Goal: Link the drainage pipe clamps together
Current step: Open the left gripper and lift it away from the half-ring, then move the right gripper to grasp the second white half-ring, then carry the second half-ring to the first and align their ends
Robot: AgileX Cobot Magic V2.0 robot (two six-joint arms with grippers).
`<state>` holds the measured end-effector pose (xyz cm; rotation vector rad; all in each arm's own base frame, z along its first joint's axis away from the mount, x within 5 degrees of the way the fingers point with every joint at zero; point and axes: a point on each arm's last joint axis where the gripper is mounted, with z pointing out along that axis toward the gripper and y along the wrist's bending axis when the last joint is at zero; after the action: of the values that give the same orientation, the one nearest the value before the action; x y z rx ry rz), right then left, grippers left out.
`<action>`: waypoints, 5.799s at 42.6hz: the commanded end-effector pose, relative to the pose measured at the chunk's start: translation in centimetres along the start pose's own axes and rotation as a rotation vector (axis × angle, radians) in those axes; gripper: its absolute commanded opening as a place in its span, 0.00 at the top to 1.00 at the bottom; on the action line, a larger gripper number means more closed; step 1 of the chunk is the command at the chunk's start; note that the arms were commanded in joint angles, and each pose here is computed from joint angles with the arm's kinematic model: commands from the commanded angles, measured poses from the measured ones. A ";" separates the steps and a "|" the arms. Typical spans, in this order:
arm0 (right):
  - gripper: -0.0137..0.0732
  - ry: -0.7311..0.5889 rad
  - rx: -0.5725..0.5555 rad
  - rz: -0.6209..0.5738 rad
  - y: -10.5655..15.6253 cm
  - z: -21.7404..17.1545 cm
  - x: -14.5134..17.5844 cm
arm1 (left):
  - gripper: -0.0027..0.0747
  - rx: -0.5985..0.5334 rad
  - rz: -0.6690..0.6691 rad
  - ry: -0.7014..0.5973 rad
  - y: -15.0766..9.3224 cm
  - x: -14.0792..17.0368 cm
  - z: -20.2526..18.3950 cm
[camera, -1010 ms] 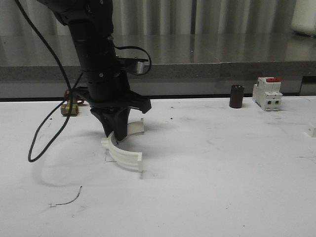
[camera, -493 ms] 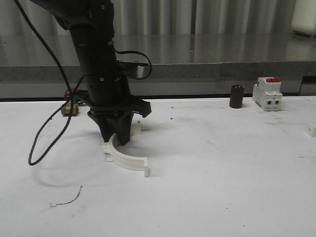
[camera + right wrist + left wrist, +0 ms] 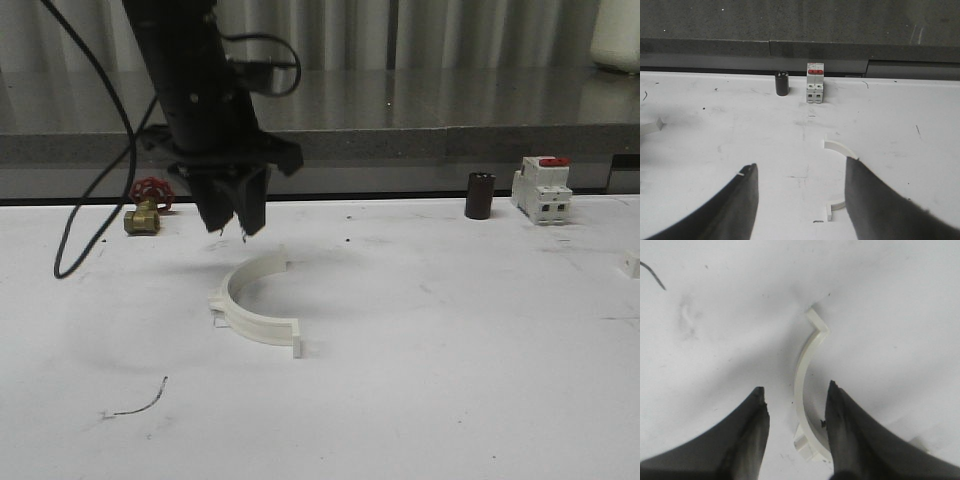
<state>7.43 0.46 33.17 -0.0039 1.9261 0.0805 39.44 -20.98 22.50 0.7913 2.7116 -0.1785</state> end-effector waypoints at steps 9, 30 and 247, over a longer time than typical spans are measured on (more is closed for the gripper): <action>0.35 -0.082 0.001 -0.009 0.0 -0.3 -1.5 | 0.61 -0.032 0.024 -0.295 -1.2 1.4 -13.1; 0.35 -0.082 0.001 -0.009 0.0 -0.3 -1.5 | 0.61 -0.081 0.047 -0.493 -2.4 13.7 -22.7; 0.60 0.848 -0.193 -0.025 14.1 28.5 -3.1 | 0.61 -0.083 0.047 -0.614 -3.4 25.6 -23.8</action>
<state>34.20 14.77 24.68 -0.2438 2.8330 0.2397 10.87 -5.85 35.38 0.6713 2.1963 -0.2180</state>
